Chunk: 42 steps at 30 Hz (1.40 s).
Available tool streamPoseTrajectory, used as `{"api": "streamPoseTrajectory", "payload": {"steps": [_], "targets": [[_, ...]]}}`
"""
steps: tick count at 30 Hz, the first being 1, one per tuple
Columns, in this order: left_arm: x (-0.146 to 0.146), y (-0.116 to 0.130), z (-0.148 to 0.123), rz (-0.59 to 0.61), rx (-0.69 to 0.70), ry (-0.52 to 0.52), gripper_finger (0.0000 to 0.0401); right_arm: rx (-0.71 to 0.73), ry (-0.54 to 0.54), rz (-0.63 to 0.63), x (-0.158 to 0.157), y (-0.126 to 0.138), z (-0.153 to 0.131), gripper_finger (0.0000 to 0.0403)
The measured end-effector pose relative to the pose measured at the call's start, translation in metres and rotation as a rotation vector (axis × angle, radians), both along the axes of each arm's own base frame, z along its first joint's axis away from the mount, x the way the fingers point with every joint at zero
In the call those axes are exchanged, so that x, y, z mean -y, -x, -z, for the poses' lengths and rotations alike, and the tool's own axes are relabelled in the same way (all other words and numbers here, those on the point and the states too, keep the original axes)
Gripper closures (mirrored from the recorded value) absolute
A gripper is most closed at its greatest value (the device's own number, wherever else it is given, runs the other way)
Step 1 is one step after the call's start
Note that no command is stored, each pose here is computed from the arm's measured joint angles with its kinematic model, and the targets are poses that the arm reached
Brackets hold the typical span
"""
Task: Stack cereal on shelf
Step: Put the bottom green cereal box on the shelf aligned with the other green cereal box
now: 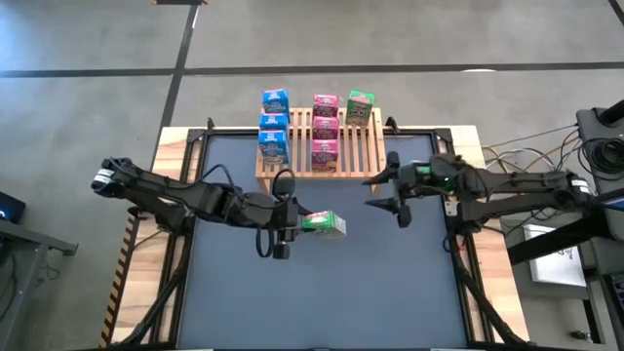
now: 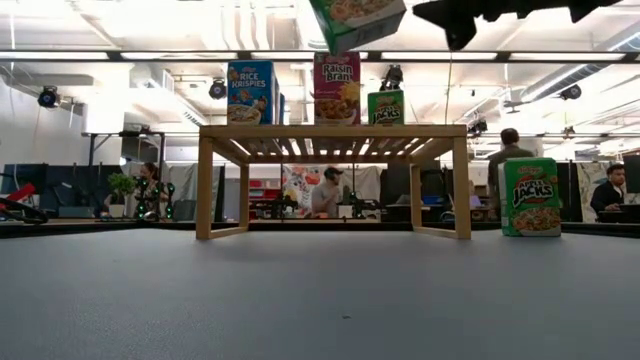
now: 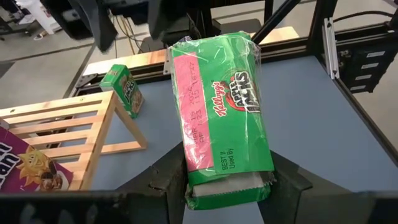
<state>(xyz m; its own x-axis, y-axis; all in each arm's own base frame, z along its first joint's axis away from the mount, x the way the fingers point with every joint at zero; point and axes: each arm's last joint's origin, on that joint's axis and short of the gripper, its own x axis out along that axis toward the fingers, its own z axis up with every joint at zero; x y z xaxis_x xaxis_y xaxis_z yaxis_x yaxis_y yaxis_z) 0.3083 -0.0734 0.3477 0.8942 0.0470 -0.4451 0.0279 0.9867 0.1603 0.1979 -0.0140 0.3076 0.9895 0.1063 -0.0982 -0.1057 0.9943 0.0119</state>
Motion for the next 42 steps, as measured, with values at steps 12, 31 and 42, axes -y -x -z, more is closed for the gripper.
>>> {"api": "streamPoseTrajectory", "payload": {"steps": [12,31,42], "targets": [[-0.009,-0.002,0.0,-0.028,-0.004,-0.006,0.0266,-0.036,-0.023,-0.062,-0.017,-0.044,0.008,0.0168],[-0.017,-0.001,0.004,-0.059,-0.052,-0.018,0.0266,-0.066,-0.054,-0.151,-0.019,-0.07,0.019,0.0145],[-0.017,-0.001,0.004,-0.054,-0.047,-0.014,0.0266,-0.071,-0.074,-0.14,-0.02,-0.08,0.027,0.0053]]}}
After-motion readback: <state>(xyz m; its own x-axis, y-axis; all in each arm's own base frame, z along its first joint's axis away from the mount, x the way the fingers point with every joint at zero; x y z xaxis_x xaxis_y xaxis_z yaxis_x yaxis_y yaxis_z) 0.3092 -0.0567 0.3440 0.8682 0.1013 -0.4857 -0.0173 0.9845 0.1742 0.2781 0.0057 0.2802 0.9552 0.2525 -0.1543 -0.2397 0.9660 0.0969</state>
